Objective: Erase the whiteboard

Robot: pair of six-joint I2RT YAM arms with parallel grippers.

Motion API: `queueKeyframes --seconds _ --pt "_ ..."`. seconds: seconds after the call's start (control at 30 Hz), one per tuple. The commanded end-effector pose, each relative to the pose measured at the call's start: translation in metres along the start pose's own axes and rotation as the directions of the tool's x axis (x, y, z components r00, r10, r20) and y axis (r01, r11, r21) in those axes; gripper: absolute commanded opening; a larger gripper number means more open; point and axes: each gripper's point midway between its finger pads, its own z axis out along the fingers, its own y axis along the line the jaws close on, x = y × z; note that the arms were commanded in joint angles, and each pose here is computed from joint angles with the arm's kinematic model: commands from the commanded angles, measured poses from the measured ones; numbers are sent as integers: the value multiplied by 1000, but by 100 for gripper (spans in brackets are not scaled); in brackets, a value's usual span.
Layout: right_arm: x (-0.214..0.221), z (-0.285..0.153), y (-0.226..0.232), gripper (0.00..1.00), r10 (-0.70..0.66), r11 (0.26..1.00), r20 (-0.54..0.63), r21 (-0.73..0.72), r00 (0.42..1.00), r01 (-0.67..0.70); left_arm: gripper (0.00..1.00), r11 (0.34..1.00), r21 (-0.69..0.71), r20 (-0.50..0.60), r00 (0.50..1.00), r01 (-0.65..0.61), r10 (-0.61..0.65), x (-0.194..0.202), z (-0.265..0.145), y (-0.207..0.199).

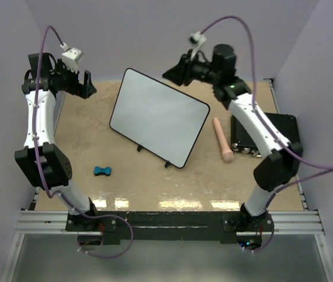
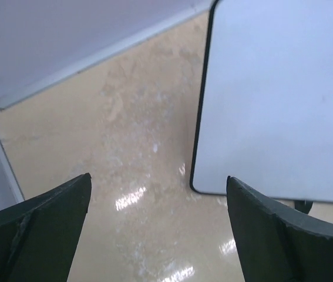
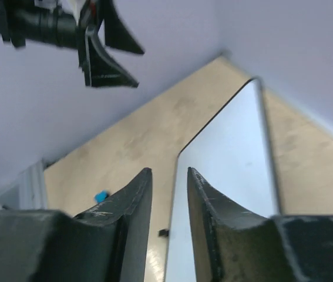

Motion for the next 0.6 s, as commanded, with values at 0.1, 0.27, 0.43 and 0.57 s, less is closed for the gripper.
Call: queueKeyframes --seconds 0.1,0.27,0.43,0.57 --pt "-88 -134 -53 50 -157 947 183 307 971 95 100 981 -123 141 981 154 -136 -78 1 14" --pt "-62 -211 -116 73 -83 865 182 501 980 -20 100 969 -185 56 987 161 -153 -58 22 4" --pt "-9 -273 -171 89 -36 732 134 678 990 -65 100 954 -248 -54 980 171 -190 -4 31 -3" --pt "41 -292 -196 94 14 647 59 761 998 -54 100 954 -260 -141 972 148 -189 43 32 -11"
